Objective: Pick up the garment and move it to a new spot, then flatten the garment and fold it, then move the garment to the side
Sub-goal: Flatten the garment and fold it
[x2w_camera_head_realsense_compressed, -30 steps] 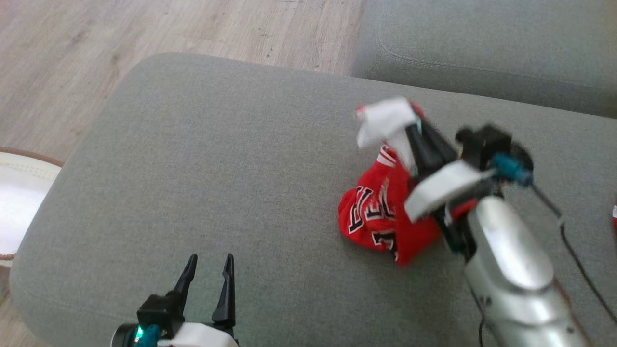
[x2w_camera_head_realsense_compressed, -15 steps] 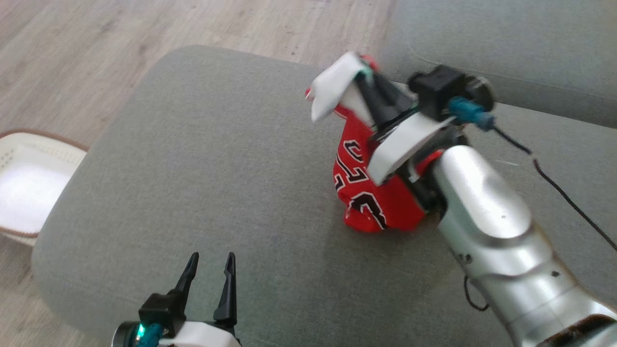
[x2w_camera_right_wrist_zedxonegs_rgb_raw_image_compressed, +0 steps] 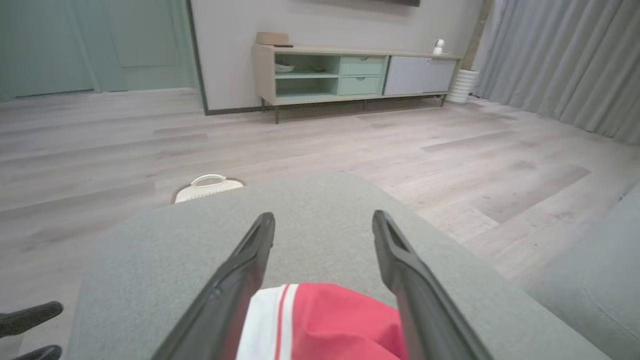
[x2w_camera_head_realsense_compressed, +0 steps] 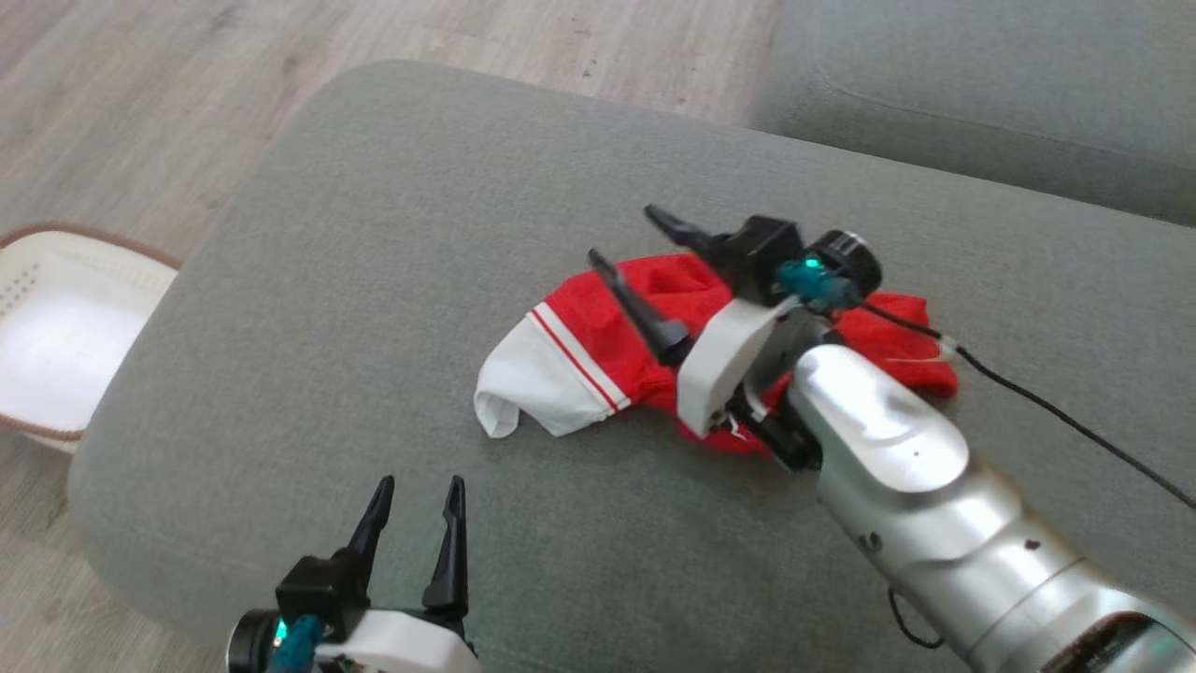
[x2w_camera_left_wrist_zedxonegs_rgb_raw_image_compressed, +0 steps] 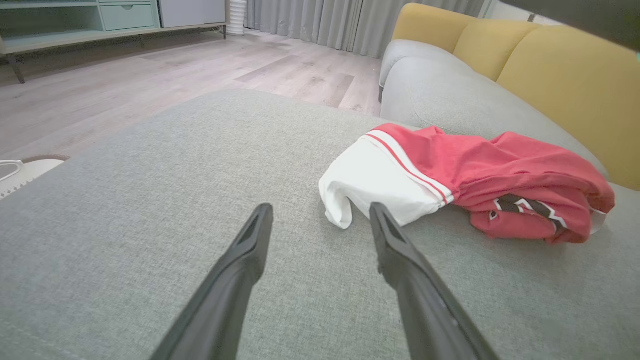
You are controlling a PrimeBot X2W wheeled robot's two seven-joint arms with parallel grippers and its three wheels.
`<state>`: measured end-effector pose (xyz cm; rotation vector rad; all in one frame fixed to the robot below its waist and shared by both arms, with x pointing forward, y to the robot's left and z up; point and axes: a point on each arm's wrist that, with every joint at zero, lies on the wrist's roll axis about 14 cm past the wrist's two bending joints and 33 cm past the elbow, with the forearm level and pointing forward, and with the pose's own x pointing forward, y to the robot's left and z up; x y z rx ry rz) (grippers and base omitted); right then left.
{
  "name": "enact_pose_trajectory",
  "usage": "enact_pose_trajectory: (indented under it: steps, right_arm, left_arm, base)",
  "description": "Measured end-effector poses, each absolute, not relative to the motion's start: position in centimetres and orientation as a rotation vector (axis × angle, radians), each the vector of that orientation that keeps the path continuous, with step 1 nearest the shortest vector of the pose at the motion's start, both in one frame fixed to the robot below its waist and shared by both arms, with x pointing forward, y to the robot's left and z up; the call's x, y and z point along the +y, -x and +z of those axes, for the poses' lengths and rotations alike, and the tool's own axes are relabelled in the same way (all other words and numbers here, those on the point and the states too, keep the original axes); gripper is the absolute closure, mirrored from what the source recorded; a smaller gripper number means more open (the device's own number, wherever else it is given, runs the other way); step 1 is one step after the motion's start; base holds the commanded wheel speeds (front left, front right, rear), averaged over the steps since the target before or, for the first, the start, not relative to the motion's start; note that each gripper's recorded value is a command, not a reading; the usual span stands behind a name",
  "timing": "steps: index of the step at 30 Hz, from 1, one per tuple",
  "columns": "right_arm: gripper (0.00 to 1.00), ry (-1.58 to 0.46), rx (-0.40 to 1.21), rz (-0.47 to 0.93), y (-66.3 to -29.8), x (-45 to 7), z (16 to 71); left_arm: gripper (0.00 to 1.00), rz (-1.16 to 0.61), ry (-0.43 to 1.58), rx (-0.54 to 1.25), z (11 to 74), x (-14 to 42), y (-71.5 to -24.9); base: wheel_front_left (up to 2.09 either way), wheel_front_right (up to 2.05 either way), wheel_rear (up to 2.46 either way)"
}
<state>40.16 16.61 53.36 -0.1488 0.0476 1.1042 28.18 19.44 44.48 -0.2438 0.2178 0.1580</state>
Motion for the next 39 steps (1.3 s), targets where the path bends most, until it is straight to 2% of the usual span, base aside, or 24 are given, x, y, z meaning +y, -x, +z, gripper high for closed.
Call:
enact_pose_trajectory:
  steps: [5,10,17,22,31,32,33,34,36,39]
  right_arm:
    - [0.0,0.101,0.003,0.956,-43.3,12.9,54.2]
    - [0.0,0.078,0.013,0.766,-45.2,6.9,52.4]
    - [0.0,0.069,0.181,0.534,-43.2,-1.9,45.1]
    - [0.0,0.075,0.302,0.498,-41.5,-3.6,41.3]
    - [0.0,0.099,0.395,0.519,-42.9,-2.3,39.3]
    - [0.13,0.099,0.407,0.519,-43.1,-2.2,39.0]
    - [0.35,0.099,0.418,0.52,-43.3,-2.1,38.8]
    - [0.71,0.098,0.428,0.523,-43.6,-1.8,38.6]
    - [0.97,0.098,0.436,0.515,-44.0,-1.9,38.4]
    - [1.0,0.097,0.431,0.487,-44.7,-2.7,38.6]
  left_arm:
    - [0.0,0.132,0.243,0.209,44.8,18.9,-29.0]
    - [0.0,0.101,0.225,0.177,45.6,18.3,-30.0]
    - [0.0,0.073,0.227,0.155,46.5,17.7,-31.0]
    - [0.0,0.071,0.218,0.174,45.9,17.7,-31.2]
    - [0.0,0.113,0.212,0.207,44.9,18.8,-30.7]
    - [0.0,0.12,0.212,0.21,44.8,18.9,-30.6]
    - [0.0,0.125,0.212,0.213,44.7,19.1,-30.6]
    - [0.0,0.135,0.21,0.22,44.5,19.3,-30.5]
    - [0.0,0.137,0.209,0.225,44.4,19.4,-30.5]
    - [0.0,0.131,0.208,0.226,44.3,19.2,-30.6]
  base:
    - [0.0,0.0,0.0]
    - [0.0,0.0,0.0]
    - [0.0,0.0,0.0]
    - [0.0,0.0,0.0]
    - [0.0,0.0,0.0]
    - [0.0,0.0,0.0]
    - [0.0,0.0,0.0]
    - [0.0,0.0,0.0]
    - [0.0,0.0,0.0]
    - [0.0,0.0,0.0]
